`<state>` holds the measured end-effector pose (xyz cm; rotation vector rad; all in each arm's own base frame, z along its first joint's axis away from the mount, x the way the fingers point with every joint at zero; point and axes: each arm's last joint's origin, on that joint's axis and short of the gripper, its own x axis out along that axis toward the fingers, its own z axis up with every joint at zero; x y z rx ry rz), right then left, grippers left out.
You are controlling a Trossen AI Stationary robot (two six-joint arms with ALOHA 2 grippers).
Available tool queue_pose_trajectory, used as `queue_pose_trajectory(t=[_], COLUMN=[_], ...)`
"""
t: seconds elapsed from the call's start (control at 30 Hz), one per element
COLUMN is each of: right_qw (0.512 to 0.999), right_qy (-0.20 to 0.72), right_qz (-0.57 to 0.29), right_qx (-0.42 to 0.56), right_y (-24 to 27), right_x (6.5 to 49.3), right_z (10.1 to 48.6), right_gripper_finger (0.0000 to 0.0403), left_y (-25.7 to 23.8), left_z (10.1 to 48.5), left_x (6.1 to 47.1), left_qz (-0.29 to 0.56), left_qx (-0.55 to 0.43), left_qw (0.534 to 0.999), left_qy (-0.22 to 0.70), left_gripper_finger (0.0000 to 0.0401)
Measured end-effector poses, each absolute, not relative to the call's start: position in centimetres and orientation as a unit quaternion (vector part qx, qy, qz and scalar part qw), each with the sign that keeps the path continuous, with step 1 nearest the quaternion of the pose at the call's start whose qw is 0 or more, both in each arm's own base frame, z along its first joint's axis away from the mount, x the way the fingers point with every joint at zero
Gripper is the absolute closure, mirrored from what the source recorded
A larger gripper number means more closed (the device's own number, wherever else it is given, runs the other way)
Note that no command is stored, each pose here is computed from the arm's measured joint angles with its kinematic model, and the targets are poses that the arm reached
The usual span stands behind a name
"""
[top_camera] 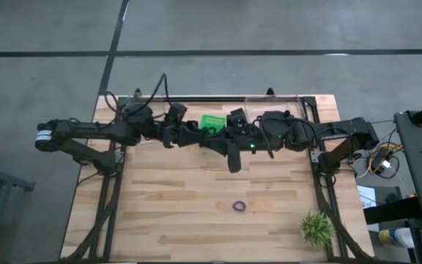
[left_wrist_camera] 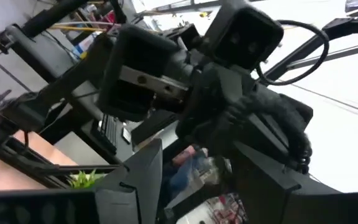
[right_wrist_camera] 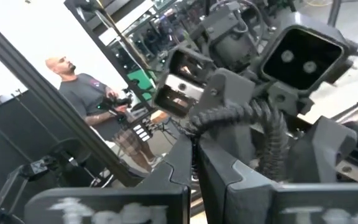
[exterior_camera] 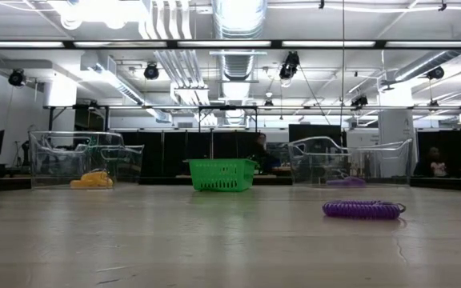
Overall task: Sort spring keychains
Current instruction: Put the black spring keychain into the green bin
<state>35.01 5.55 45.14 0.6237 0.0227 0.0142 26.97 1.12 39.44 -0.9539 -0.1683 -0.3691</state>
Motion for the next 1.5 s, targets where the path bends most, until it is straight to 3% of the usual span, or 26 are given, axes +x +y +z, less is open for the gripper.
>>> queue_pose_trajectory(t=[0.43,0.53,0.67,0.83,0.93,1.23,1.5], right_qw=[0.948,0.948,0.948,0.947,0.947,0.949,0.918], right_qy=[0.024,0.025,0.025,0.023,0.016,0.050,0.166], right_qz=[0.011,0.011,0.011,0.008,0.007,-0.018,-0.147], right_qx=[0.318,0.317,0.317,0.320,0.320,0.311,0.329], right_y=[5.6,5.6,5.6,5.6,5.6,5.4,4.3], right_x=[35.0,35.0,35.0,35.0,35.0,34.2,30.8], right_z=[44.9,44.9,44.9,44.9,45.1,44.8,43.4], right_gripper_finger=[0.0394,0.0394,0.0394,0.0390,0.0367,0.0245,0.0216], left_y=[1.1,1.1,1.1,1.2,1.3,1.9,2.9], left_z=[39.4,39.4,39.4,39.4,39.4,40.0,38.4], left_x=[27.1,27.1,27.1,27.1,27.1,26.2,25.2], left_qz=[-0.189,-0.190,-0.184,-0.175,-0.171,-0.163,-0.055], left_qx=[-0.465,-0.469,-0.471,-0.468,-0.465,-0.455,-0.443], left_qw=[0.862,0.859,0.860,0.862,0.864,0.869,0.895], left_qy=[-0.072,-0.073,-0.077,-0.084,-0.087,-0.101,-0.017], left_gripper_finger=[0.0230,0.0272,0.0370,0.0385,0.0386,0.0387,0.0389])
